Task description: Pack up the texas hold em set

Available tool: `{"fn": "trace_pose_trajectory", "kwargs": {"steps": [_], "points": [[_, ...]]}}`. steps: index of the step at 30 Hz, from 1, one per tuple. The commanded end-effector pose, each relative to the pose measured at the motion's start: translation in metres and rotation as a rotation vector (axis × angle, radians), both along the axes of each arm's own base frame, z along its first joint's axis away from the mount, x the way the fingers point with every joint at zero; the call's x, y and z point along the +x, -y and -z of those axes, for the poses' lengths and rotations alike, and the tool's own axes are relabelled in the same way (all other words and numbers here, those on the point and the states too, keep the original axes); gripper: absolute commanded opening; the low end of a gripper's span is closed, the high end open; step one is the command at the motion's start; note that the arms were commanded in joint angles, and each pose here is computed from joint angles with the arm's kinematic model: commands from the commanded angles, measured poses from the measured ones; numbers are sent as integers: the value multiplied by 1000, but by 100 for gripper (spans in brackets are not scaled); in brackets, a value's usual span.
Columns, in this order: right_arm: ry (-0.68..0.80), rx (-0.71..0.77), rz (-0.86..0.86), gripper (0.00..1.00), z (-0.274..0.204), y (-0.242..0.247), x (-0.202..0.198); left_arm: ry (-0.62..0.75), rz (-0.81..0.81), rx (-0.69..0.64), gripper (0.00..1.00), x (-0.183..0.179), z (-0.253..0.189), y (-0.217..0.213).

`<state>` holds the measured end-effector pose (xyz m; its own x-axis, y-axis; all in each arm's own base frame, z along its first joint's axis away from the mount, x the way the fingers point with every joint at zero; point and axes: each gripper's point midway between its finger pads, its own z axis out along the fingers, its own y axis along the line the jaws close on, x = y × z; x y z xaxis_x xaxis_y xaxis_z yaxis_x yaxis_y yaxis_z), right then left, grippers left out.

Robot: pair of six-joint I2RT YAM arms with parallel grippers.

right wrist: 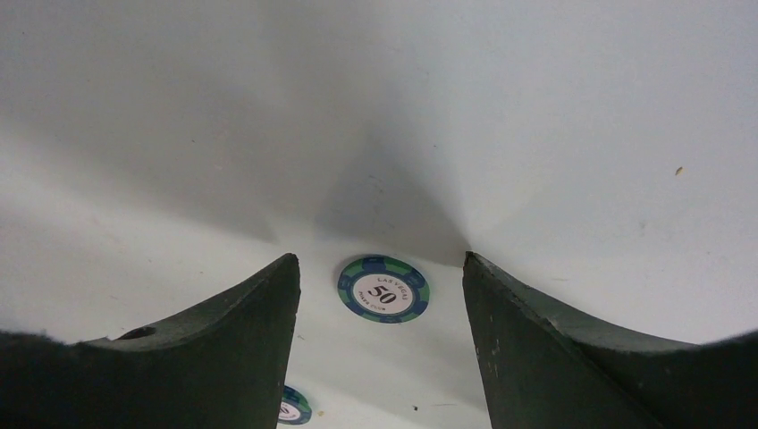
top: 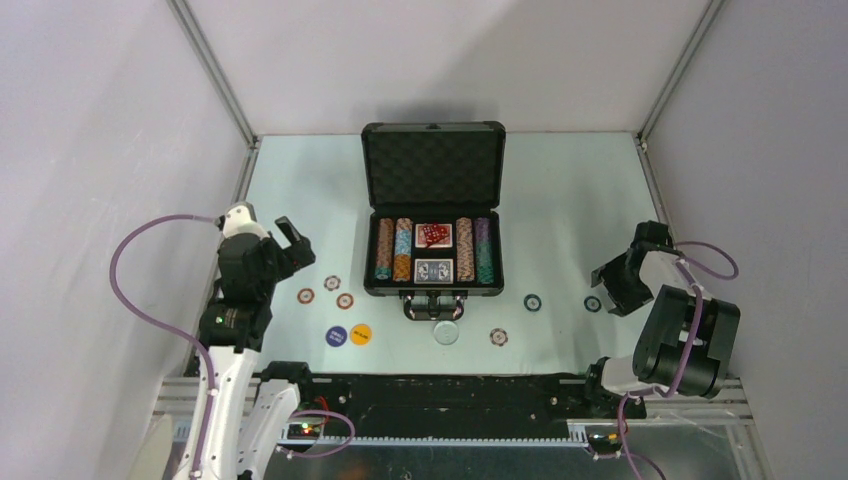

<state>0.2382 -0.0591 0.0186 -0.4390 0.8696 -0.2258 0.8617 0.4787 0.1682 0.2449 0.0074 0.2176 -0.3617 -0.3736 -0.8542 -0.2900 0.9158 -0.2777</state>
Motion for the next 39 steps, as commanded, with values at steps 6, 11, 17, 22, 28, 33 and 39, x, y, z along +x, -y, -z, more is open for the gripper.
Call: {"fn": "trace_pose_trajectory", "kwargs": {"steps": [6, 11, 17, 22, 28, 33, 39], "points": [[2, 50, -82, 70, 16, -14, 9, 31, -5, 29, 98, 2, -8, -5], [1, 50, -139, 70, 18, -30, 14, 38, -8, 32, 98, 1, -10, -5], [-5, 35, -190, 69, 19, -46, 17, 43, -10, 34, 98, 0, -11, -6], [-15, 43, -236, 69, 22, -63, 19, 45, -10, 34, 98, 0, -11, -6], [-45, -33, -284, 70, 15, -70, 18, 44, -11, 35, 98, 0, -11, -6], [-27, -73, -242, 68, 5, -50, 17, 42, -9, 34, 98, 0, -10, -6], [-42, -78, -195, 68, -2, -27, 7, 43, -8, 33, 98, 0, -11, -6]]}}
